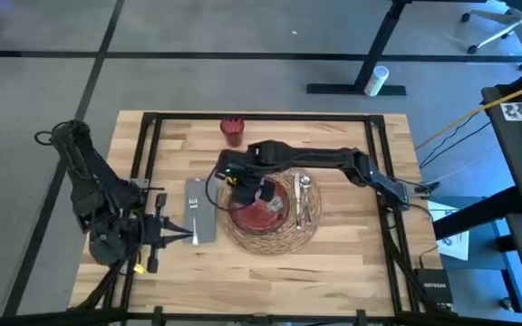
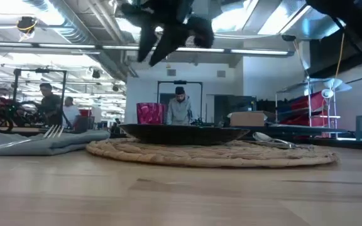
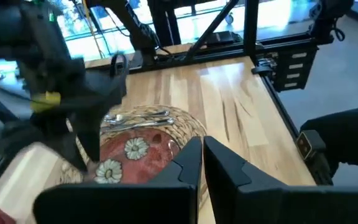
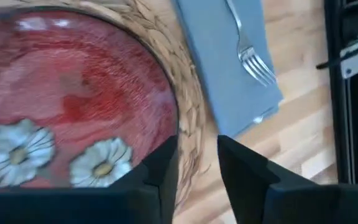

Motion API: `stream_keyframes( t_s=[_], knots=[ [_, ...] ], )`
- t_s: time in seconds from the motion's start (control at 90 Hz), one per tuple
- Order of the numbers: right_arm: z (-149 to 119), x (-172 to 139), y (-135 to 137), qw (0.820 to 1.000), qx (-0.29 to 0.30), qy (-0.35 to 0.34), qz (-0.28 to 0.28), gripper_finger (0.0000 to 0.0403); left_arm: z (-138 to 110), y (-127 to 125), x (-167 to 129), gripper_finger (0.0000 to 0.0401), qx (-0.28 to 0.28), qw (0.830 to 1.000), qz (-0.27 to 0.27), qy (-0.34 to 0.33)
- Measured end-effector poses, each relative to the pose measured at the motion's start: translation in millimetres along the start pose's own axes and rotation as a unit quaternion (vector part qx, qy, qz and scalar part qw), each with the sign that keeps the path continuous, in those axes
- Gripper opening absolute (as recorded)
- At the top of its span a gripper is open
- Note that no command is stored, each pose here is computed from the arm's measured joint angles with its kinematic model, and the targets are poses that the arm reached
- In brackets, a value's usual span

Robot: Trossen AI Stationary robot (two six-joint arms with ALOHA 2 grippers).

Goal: Set table place
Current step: Move the red cup to the top right of the brown placemat

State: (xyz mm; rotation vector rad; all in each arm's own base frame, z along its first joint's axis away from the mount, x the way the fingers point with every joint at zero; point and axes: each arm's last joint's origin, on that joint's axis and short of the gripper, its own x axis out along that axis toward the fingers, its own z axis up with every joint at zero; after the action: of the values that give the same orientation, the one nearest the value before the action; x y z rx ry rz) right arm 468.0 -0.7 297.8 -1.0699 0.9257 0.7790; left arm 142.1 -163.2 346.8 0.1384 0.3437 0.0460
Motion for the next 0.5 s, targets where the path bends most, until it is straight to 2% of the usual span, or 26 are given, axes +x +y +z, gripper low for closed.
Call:
stream_keyframes(
  t_s=[0.111,0.167,0.333,0.433,0.5],
  knots=[
    [2.7,-22.3,7.0,1.000,0.007,0.008,0.005,0.0021,-0.2,0.2,0.1,0.0000,0.001,1.000,0.001,0.001],
    [3.8,-31.9,10.7,1.000,0.014,0.014,0.008,0.0007,-0.5,0.3,0.1,0.0000,0.002,1.000,0.001,0.002],
    [4.3,-60.5,21.8,0.998,0.053,0.026,0.016,0.0012,-2.0,1.1,0.1,0.0000,0.002,1.000,0.006,0.006],
    [-7.1,-63.4,17.6,0.993,0.087,0.083,-0.016,0.0009,-2.2,1.5,0.3,0.0000,0.002,1.000,0.010,0.006],
    [-18.6,-54.1,10.8,0.987,0.099,0.119,-0.031,0.0011,-2.0,1.5,0.3,0.0000,0.006,1.000,0.010,0.006]
  ],
)
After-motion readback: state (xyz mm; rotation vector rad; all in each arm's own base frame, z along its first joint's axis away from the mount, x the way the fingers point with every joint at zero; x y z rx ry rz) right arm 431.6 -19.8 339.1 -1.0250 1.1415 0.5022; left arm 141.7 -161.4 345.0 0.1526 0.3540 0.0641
